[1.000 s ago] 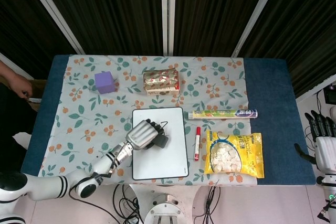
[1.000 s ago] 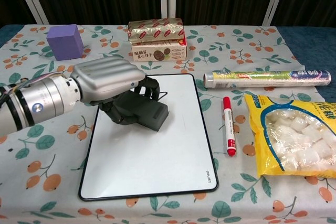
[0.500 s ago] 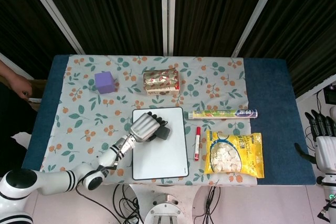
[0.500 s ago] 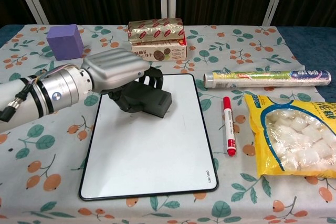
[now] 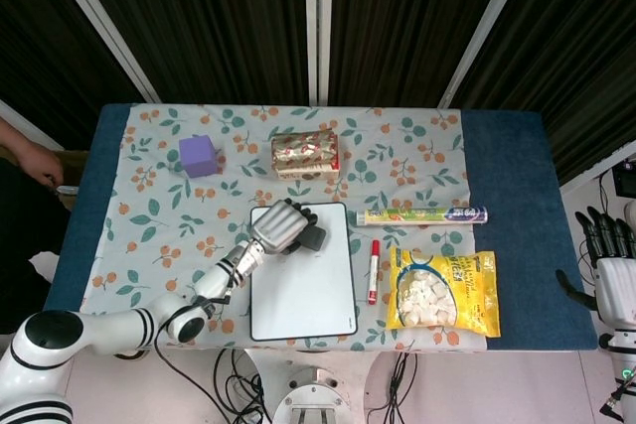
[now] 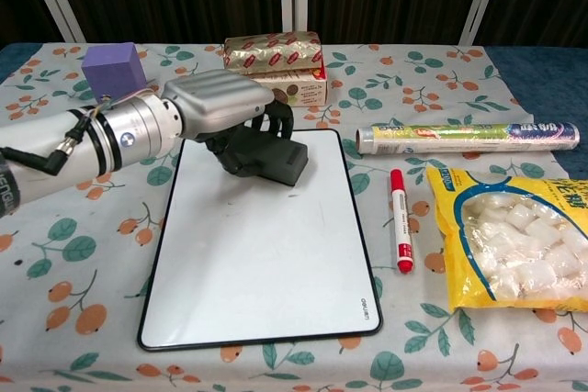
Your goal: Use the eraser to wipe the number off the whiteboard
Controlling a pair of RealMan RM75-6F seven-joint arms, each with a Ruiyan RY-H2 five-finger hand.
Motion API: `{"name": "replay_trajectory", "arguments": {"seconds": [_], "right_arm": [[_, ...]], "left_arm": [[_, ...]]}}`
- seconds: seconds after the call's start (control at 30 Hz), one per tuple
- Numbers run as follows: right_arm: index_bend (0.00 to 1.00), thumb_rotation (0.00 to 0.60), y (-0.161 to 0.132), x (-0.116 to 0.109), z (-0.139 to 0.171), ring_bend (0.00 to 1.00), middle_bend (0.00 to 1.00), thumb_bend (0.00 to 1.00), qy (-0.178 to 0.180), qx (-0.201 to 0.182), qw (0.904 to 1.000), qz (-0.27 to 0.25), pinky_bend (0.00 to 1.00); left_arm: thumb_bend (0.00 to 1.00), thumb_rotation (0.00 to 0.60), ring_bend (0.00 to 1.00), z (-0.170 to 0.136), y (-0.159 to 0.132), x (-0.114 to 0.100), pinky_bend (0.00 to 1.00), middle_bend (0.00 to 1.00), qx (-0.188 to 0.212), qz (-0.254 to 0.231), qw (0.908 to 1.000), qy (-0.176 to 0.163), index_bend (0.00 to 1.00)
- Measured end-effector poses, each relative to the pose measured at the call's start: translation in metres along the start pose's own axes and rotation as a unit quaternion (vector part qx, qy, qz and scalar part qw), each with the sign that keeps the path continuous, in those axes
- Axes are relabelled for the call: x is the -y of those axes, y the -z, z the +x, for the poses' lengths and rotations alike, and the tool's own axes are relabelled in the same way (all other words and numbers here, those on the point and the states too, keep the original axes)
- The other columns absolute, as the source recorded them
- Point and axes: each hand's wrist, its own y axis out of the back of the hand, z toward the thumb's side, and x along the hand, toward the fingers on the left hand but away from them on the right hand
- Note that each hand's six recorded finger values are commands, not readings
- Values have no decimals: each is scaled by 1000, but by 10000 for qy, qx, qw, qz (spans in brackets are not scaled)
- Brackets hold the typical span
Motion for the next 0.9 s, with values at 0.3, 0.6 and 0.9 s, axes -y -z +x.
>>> {"name": "replay_trajectory", "arguments": {"seconds": [0.3,0.6,0.9], "right_arm": [[0,600,1,-6,3,0,0,189,73,11,9999,-73,0],[0,600,2,-5,2,0,0,188,66,5,9999,-98,0],[0,600,1,-3,3,0,0,190,55,-15,9999,-98,0]], "left_arm": [[418,600,609,17,7,6,629,672,-124,-9,9999,95,761],[418,600,609,21,16,0,630,672,-235,-59,9997,7,761],[420,600,611,6,2,7,630,673,-78,-61,9999,24,763]]}}
